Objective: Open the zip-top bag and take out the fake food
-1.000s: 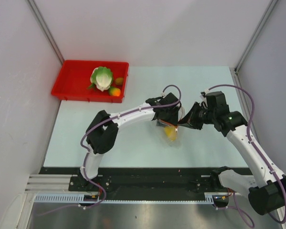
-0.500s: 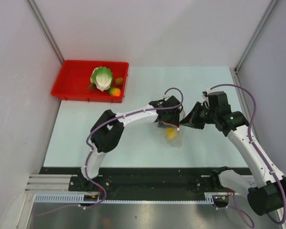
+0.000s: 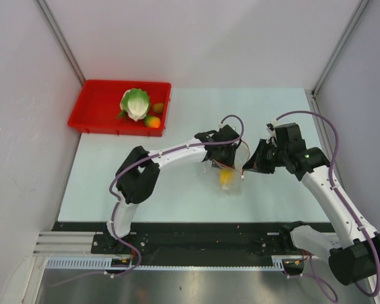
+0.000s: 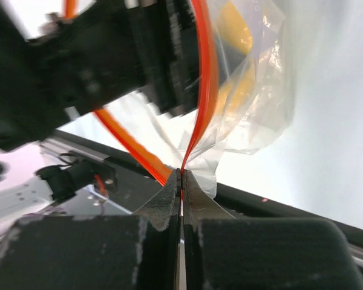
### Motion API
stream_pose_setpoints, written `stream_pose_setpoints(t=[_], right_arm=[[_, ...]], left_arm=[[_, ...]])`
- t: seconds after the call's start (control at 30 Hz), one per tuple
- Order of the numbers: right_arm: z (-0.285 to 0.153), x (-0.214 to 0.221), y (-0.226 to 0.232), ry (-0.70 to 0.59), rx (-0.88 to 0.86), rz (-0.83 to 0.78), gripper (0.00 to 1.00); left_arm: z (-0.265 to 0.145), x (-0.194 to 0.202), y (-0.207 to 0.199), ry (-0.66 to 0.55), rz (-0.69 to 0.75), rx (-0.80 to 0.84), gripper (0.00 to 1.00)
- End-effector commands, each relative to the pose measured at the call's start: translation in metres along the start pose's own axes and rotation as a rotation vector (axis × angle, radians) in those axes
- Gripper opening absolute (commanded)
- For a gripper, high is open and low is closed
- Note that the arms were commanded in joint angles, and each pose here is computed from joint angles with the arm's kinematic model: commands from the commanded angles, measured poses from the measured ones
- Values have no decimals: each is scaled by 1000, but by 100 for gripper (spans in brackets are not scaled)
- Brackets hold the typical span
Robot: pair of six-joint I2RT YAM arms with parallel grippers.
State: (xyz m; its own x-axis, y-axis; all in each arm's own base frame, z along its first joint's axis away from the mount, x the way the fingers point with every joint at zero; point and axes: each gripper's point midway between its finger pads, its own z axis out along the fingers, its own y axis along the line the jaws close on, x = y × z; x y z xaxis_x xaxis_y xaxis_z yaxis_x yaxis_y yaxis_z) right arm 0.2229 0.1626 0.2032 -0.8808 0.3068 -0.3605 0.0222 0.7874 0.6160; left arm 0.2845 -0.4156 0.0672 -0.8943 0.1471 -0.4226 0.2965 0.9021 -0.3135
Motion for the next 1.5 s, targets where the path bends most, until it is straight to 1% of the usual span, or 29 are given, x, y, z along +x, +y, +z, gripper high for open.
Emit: stream_pose_setpoints(t=[0.0,0.1,0.13,0.23,0.33,0.4,0.43,0.47,0.57,0.6,0.63,0.73,0.83,0.9,0.93,0.97,1.0,1.03,1.07,1.1,1.13,1.17,1.2,1.23,1.27,1.3,1.33,1.4,1.47], right_arm=[[-8,-3,-7,-53,38,-129,0],[-10,-3,-2,-74,29,-177,0],[-11,-3,0,-77,23,-185,0],[-14,-3,10,-99,-12,-200,0],[-15,-4,11,-109,-13,-207,0],[-16,-3,6,-106,10,-210,0],[-16,-1,4,-104,19,-215,0],[-17,2,4,-96,24,-230,0],[-24,8,6,-108,15,-262,0],[-26,8,5,-112,23,-262,0],[-28,9,5,-113,21,-264,0],[-26,14,-2,-90,58,-258,0],[-21,19,-4,-53,64,-255,0],[-23,20,-2,-56,57,-236,0],[-25,19,-2,-66,62,-230,0],[-28,18,-4,-82,71,-229,0],[-28,17,-5,-86,79,-225,0],[-28,17,-8,-88,88,-225,0],[-28,17,-10,-88,98,-229,0],[-27,16,-13,-90,119,-228,0],[-26,15,-17,-90,136,-235,0],[-26,13,-18,-95,145,-237,0],[-22,12,-20,-91,155,-238,0],[-21,12,-20,-85,154,-243,0],[-19,10,-20,-88,155,-248,0],[-18,9,-19,-89,155,-249,0],[-16,8,-19,-85,154,-250,0],[-14,4,-14,-101,139,-243,0],[-10,0,-11,-108,125,-240,0]], left_arm=[[-73,-24,-53,-40,26,246,0],[-104,-29,-73,-64,-31,370,0],[-118,-38,-79,-105,-71,414,0],[-140,-51,-88,-154,-131,476,0],[-152,-59,-91,-185,-177,498,0],[-163,-66,-87,-225,-194,481,0],[-161,-68,-78,-243,-223,440,0],[-169,-71,-72,-270,-246,424,0],[-166,-74,-53,-326,-294,372,0],[-169,-77,-52,-342,-308,380,0],[-163,-74,-47,-337,-335,371,0],[-163,-78,-48,-338,-392,420,0],[-181,-95,-51,-425,-366,452,0],[-183,-104,-36,-489,-349,364,0],[-191,-113,-35,-531,-283,331,0],[-191,-114,-31,-531,-267,297,0],[-188,-107,-20,-499,-260,236,0],[-190,-110,-16,-494,-279,220,0],[-188,-106,-14,-466,-294,231,0],[-186,-104,-9,-431,-327,246,0],[-181,-91,-13,-353,-391,288,0],[-183,-85,-14,-320,-419,313,0],[-185,-86,-13,-320,-449,331,0],[-181,-77,-10,-292,-512,339,0],[-188,-77,-11,-297,-544,372,0],[-193,-87,-12,-330,-575,423,0],[-188,-83,-10,-314,-627,429,0],[-187,-83,-19,-273,-657,497,0],[-183,-74,-28,-183,-699,552,0]])
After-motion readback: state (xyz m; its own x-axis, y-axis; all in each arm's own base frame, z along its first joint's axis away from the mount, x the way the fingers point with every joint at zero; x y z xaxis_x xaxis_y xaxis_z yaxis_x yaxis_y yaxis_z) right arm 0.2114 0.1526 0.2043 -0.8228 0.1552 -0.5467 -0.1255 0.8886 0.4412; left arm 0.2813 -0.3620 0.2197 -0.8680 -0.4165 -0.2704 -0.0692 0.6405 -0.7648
